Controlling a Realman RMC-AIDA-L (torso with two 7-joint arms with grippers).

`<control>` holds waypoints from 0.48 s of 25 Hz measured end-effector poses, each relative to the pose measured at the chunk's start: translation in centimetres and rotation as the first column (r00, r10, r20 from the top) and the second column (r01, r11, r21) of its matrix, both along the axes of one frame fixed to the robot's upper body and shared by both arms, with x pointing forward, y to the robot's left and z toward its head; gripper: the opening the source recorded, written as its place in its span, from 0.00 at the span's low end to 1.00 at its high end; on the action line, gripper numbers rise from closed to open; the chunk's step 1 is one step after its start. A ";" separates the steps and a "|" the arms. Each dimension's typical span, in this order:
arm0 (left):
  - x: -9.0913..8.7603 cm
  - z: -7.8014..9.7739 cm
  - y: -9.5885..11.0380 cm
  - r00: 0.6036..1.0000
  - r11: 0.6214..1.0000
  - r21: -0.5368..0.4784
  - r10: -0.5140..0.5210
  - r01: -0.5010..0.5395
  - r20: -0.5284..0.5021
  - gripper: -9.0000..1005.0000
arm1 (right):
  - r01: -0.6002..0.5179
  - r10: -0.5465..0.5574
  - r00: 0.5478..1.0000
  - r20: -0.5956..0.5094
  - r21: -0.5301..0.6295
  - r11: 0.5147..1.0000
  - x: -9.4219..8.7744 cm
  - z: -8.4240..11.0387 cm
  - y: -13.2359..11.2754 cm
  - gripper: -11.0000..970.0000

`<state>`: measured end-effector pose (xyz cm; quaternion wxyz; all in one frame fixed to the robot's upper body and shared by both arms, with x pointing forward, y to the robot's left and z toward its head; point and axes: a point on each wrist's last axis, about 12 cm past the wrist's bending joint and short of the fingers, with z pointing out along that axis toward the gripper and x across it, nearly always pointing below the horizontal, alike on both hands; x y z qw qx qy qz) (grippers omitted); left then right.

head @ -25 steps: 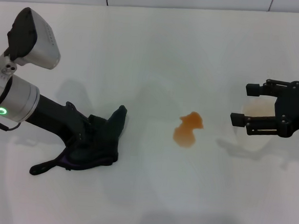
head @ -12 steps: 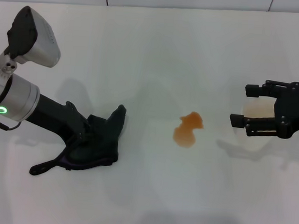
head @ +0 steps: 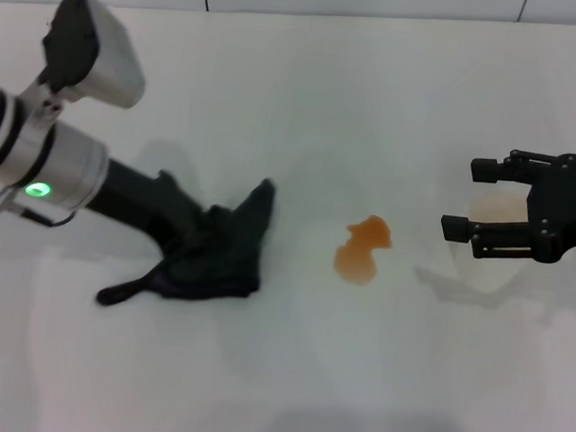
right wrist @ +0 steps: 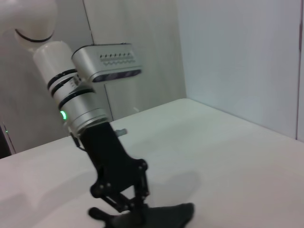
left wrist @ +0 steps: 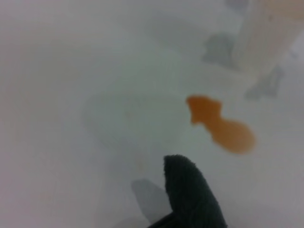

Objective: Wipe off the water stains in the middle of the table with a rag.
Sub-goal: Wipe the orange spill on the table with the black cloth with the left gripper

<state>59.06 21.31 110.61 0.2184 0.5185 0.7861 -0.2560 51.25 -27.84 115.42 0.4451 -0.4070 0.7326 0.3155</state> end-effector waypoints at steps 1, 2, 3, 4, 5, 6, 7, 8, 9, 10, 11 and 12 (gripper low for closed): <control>0.3 0.1 -0.4 1.000 1.000 -0.013 -0.006 0.007 0.011 0.09 | -0.001 0.001 1.000 0.002 0.000 1.000 0.0 0.0 0.0 0.89; 0.6 0.3 -0.9 1.000 0.999 -0.032 -0.011 0.012 0.029 0.09 | -0.001 0.001 1.000 0.003 0.000 1.000 0.0 0.1 0.0 0.89; 1.0 0.6 -1.5 0.999 0.999 -0.049 -0.017 0.019 0.052 0.09 | -0.002 0.002 1.000 0.003 0.000 1.000 0.1 0.1 0.0 0.89; 1.3 0.7 -1.8 0.997 0.998 -0.061 -0.020 0.024 0.068 0.09 | -0.001 0.001 1.000 0.002 0.001 1.000 0.1 0.0 0.0 0.89; 2.0 1.1 -2.6 0.994 0.996 -0.089 -0.016 0.026 0.111 0.09 | -0.001 0.001 1.000 0.002 0.001 1.000 0.1 0.0 0.0 0.89; 2.0 1.1 -2.6 0.994 0.996 -0.089 -0.016 0.026 0.111 0.09 | -0.001 0.001 1.000 0.002 0.001 1.000 0.1 0.0 0.0 0.89; 2.3 1.2 -2.9 0.991 0.995 -0.101 -0.011 0.024 0.133 0.09 | -0.001 0.001 1.000 0.002 0.001 1.000 0.1 0.0 0.0 0.89; 2.7 1.2 -3.3 0.987 0.993 -0.116 -0.001 0.020 0.159 0.09 | 0.000 0.000 1.000 0.003 0.001 1.000 0.1 0.0 0.0 0.89; 2.9 1.3 -3.5 0.985 0.992 -0.124 0.005 0.017 0.173 0.09 | 0.002 -0.002 1.000 0.004 0.000 1.000 0.2 0.0 0.0 0.89; 3.1 1.2 -3.8 0.983 0.991 -0.130 0.010 0.014 0.185 0.09 | 0.003 -0.003 1.000 0.004 0.000 1.000 0.2 0.0 0.0 0.89; 3.3 1.1 -4.0 0.980 0.991 -0.135 0.015 0.012 0.197 0.09 | 0.004 -0.004 1.000 0.004 0.000 1.000 0.2 0.0 0.0 0.89; 3.4 1.1 -4.3 0.978 0.990 -0.140 0.019 0.010 0.206 0.09 | 0.006 -0.006 1.000 0.005 0.000 1.000 0.2 0.0 0.0 0.89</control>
